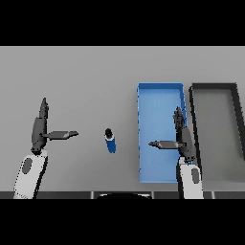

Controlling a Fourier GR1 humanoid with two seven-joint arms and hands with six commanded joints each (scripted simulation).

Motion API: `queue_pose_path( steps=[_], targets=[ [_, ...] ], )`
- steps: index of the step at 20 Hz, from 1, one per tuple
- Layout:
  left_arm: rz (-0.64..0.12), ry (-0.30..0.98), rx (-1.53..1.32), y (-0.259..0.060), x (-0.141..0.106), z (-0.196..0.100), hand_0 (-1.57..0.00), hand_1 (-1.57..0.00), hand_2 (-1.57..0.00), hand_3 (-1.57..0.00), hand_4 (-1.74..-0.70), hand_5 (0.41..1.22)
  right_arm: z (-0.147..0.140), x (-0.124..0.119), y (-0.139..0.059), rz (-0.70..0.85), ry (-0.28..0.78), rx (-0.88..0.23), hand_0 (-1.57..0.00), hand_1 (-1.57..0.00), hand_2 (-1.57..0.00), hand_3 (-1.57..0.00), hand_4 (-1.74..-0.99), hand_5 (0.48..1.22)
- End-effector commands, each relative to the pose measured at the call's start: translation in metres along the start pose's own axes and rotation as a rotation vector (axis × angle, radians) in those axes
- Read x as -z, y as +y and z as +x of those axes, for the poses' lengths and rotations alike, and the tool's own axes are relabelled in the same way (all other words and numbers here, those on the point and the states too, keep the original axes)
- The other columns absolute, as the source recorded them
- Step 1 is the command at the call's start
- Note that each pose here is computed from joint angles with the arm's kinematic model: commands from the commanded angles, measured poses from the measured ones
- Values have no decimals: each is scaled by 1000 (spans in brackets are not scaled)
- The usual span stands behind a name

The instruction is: Pick up the blue pipe and place it into the blue bin.

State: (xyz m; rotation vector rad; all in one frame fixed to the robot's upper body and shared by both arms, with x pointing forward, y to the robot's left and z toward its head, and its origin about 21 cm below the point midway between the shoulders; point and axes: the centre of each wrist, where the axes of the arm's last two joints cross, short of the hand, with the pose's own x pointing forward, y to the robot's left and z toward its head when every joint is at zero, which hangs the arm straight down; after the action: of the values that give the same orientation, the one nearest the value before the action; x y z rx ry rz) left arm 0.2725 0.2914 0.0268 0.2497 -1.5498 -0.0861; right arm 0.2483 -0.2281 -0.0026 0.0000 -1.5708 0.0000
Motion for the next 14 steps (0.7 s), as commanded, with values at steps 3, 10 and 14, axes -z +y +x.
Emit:
queue_pose_path(
  steps=[3, 10, 14],
  targets=[
    [-2, -13, -1, -2, -3, 0, 1, 1, 1, 1, -1006, 586, -1, -3, -3, -2, -4, -1, 1, 1, 1, 1, -1222, 603],
    [-277, -83, 155, 23, -27, -10, 1, 1, 1, 1, -1010, 588, 10, -32, -23, 119, -103, -211, 1, 1, 1, 1, -1228, 599],
    [-338, -88, 159, 25, -28, -9, 1, 1, 1, 1, -1009, 589, 13, -31, -26, 124, -70, -239, 1, 1, 1, 1, -1226, 593]
  ],
)
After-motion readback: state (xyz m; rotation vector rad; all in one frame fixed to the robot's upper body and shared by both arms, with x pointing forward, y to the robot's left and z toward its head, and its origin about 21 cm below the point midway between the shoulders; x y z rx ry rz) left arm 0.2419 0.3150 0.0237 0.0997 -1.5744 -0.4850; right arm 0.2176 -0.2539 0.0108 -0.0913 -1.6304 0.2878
